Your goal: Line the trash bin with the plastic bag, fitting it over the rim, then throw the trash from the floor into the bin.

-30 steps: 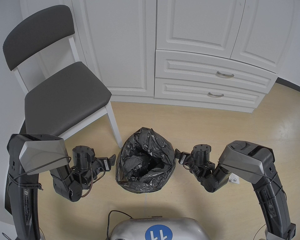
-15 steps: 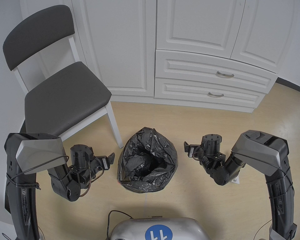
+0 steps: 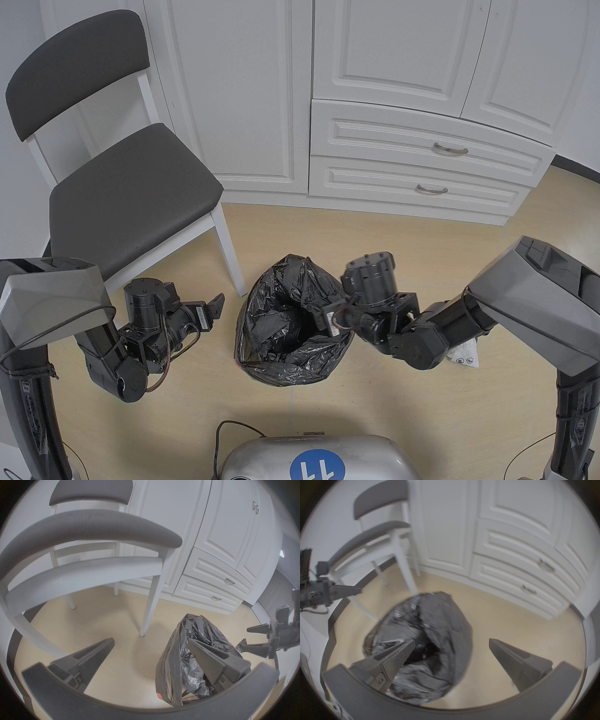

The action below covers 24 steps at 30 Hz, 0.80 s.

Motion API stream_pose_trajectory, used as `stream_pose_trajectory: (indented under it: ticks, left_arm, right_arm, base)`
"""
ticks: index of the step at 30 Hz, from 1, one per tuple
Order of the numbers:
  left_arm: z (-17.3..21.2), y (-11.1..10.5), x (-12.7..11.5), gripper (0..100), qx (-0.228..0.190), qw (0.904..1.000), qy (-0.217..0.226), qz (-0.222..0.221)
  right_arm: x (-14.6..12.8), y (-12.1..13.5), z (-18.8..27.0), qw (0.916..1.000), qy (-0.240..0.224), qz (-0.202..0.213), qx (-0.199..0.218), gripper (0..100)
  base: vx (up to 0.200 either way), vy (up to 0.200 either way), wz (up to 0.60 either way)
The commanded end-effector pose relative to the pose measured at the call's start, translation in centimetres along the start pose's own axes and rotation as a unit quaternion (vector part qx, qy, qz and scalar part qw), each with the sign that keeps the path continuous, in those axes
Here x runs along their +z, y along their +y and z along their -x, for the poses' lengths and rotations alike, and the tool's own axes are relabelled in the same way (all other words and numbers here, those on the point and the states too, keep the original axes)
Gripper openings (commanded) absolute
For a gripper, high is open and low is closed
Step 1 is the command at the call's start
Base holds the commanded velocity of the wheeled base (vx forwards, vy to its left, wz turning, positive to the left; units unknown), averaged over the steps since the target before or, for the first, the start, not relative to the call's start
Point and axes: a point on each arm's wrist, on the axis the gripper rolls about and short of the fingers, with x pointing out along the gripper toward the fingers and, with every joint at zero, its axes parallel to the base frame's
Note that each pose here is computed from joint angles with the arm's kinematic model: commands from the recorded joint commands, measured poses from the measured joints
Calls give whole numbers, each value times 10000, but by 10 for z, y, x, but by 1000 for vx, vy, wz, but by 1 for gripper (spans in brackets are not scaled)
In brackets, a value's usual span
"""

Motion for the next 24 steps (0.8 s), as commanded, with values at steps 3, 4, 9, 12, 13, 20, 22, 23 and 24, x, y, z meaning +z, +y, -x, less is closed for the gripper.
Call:
stream_pose_trajectory:
  ticks: [3,4,9,12,13,20,22,23,24]
  left_arm:
    - [10,-1,13,100,-28,9999,-169,10]
    - [10,-1,13,100,-28,9999,-169,10]
    - [10,0,13,100,-21,9999,-171,12]
    - [10,0,13,100,-19,9999,-163,11]
    - [10,0,13,100,-19,9999,-163,11]
    - [9,0,12,100,-10,9999,-157,12]
    - [9,0,12,100,-10,9999,-157,20]
    - [9,0,12,100,-10,9999,-157,20]
    - [9,0,13,100,-6,9998,-174,14]
  right_arm:
    - [5,49,10,9969,-149,756,155,100]
    - [-2,52,6,9958,-63,909,93,100]
    - [-27,59,-8,9864,242,1604,-262,100]
    - [-33,56,-17,9811,325,1834,-525,100]
    - [-34,55,-19,9799,342,1866,-620,100]
    - [-32,46,-24,9791,373,1831,-801,100]
    - [-31,42,-27,9791,387,1804,-853,100]
    - [-31,42,-27,9791,387,1804,-853,100]
    - [-32,40,-28,9791,405,1787,-886,100]
  base:
    - [0,0,0]
    - [0,0,0]
    - [0,0,0]
    - [0,0,0]
    - [0,0,0]
    - [0,0,0]
    - [0,0,0]
    - [0,0,0]
    - [0,0,0]
